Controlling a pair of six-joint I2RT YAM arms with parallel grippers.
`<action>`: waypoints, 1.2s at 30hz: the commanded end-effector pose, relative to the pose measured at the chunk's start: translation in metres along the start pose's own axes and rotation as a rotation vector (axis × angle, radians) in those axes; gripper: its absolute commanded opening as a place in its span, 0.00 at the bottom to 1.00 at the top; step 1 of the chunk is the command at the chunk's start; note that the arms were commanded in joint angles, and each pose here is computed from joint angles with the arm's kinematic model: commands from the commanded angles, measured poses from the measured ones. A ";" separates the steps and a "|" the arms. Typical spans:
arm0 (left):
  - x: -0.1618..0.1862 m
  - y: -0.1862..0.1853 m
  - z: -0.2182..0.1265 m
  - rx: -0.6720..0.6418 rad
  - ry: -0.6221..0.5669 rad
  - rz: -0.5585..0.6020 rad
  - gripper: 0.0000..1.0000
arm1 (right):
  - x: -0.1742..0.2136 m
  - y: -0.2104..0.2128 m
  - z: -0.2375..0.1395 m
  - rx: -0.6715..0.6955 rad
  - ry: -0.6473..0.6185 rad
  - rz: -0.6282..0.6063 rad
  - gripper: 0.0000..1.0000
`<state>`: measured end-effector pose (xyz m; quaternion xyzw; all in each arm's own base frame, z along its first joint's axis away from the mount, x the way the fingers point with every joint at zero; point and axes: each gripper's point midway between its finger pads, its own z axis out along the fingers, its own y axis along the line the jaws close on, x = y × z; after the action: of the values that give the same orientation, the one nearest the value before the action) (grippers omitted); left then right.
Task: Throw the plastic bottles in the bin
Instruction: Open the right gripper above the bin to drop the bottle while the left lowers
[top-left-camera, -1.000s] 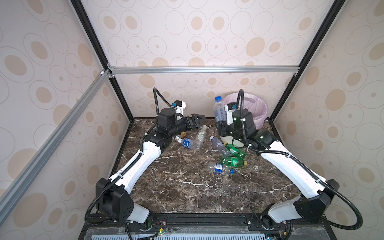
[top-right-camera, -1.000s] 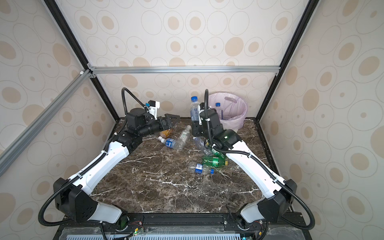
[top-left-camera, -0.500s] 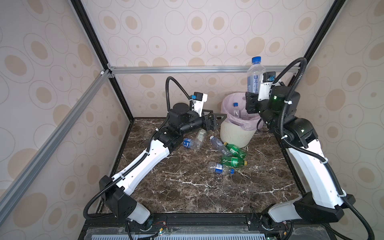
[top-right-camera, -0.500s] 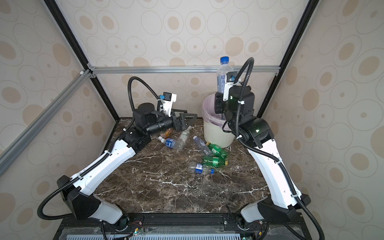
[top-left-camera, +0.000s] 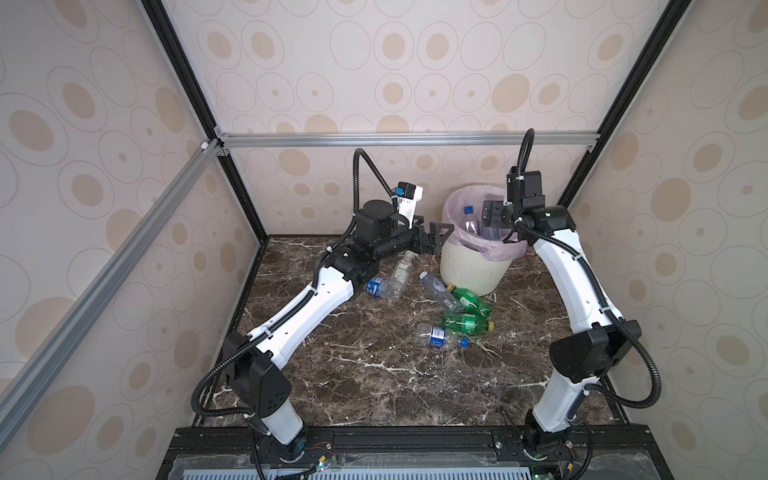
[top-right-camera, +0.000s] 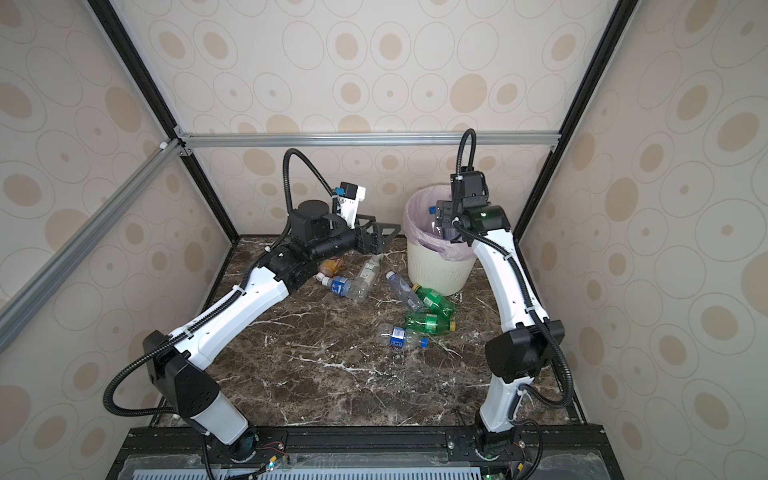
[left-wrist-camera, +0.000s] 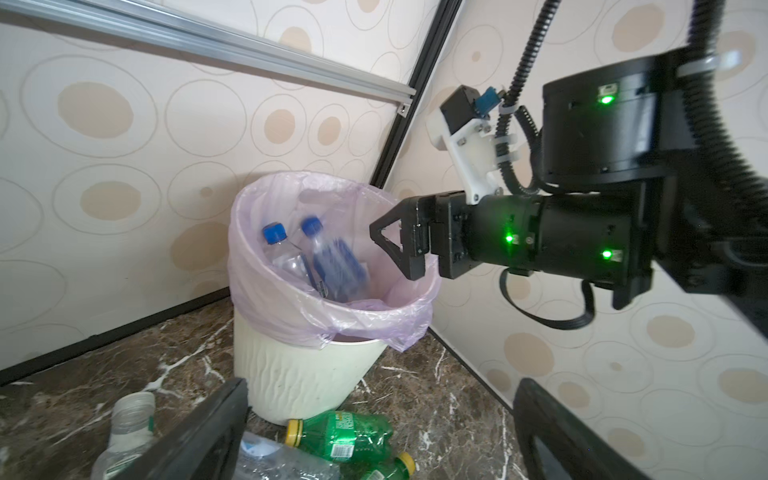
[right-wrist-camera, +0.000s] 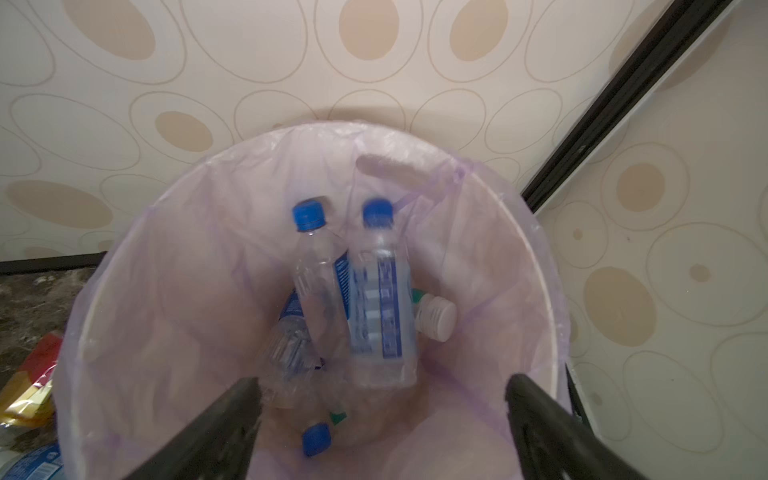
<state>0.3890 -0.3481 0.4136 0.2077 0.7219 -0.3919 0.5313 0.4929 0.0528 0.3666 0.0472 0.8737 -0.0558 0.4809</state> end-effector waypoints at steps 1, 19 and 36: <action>-0.020 0.006 -0.010 -0.078 -0.043 0.121 0.99 | -0.035 -0.008 -0.051 -0.049 -0.127 0.069 1.00; -0.006 0.110 -0.029 -0.538 -0.044 0.194 0.99 | -0.032 0.023 -0.084 -0.247 -0.171 0.105 1.00; 0.067 0.241 -0.075 -0.899 0.203 -0.103 0.99 | 0.044 0.147 -0.098 -0.452 -0.068 -0.131 1.00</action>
<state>0.4888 -0.1668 0.3039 -0.0119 0.8491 -0.0483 0.5258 0.4144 0.2001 0.3750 -0.1043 0.8538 0.1023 0.4996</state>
